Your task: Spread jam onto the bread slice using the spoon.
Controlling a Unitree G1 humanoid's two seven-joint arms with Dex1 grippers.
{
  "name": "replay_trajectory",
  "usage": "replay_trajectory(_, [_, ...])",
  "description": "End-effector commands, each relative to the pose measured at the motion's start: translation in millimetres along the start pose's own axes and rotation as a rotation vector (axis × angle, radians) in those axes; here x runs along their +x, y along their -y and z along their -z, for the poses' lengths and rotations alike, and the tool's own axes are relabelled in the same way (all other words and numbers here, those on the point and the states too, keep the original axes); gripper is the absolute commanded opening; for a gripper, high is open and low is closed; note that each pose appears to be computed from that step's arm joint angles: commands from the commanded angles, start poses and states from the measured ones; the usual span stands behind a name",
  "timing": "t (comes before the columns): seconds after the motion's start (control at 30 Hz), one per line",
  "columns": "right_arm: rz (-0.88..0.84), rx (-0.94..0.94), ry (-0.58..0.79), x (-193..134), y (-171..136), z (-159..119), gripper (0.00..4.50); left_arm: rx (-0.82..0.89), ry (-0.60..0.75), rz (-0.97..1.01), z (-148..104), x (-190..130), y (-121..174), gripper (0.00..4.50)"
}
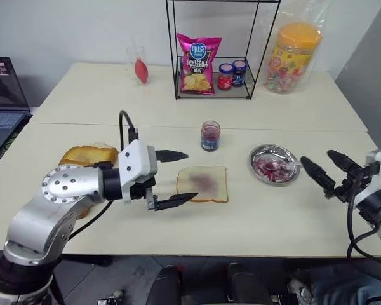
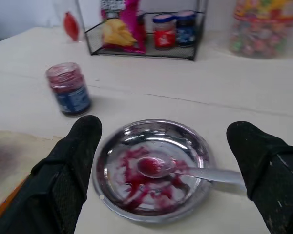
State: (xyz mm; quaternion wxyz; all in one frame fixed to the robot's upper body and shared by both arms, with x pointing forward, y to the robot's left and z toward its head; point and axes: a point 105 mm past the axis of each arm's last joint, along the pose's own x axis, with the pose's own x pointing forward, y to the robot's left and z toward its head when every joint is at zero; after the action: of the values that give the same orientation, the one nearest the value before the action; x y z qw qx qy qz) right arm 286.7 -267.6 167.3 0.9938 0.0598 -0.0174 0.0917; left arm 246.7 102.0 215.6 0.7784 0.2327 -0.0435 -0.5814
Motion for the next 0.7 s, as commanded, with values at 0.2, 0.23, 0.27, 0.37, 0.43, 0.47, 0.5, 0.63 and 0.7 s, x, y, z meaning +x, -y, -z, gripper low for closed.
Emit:
replay_trajectory(0.2, [0.157,0.25,0.003,28,26,24,4.5,-0.005,0.043,0.121,0,12,16,4.49])
replay_trajectory(0.23, [0.153,0.268,-0.001,31,27,26,4.5,-0.002,0.04,0.132,0,13,17,4.49])
replay_trajectory(0.27, [0.151,0.278,-0.002,33,28,28,4.5,0.0,0.037,0.138,1,13,17,4.49])
replay_trajectory(0.37, [0.132,0.387,-0.012,47,31,39,4.5,0.014,0.022,0.163,4,17,19,4.49])
replay_trajectory(0.43, [0.107,0.459,-0.016,54,30,43,4.5,0.013,0.028,0.167,3,20,20,4.49])
replay_trajectory(0.47, [0.094,0.487,-0.015,56,29,44,4.5,0.013,0.031,0.168,3,21,21,4.49])
replay_trajectory(0.5, [0.078,0.502,-0.018,58,26,44,4.5,0.008,0.032,0.168,3,22,21,4.49])
replay_trajectory(0.63, [0.022,0.571,-0.038,67,14,47,4.5,-0.005,0.02,0.168,7,23,22,4.49])
replay_trajectory(0.7, [0.008,0.599,-0.037,70,11,48,4.5,-0.007,0.015,0.167,8,23,23,4.49])
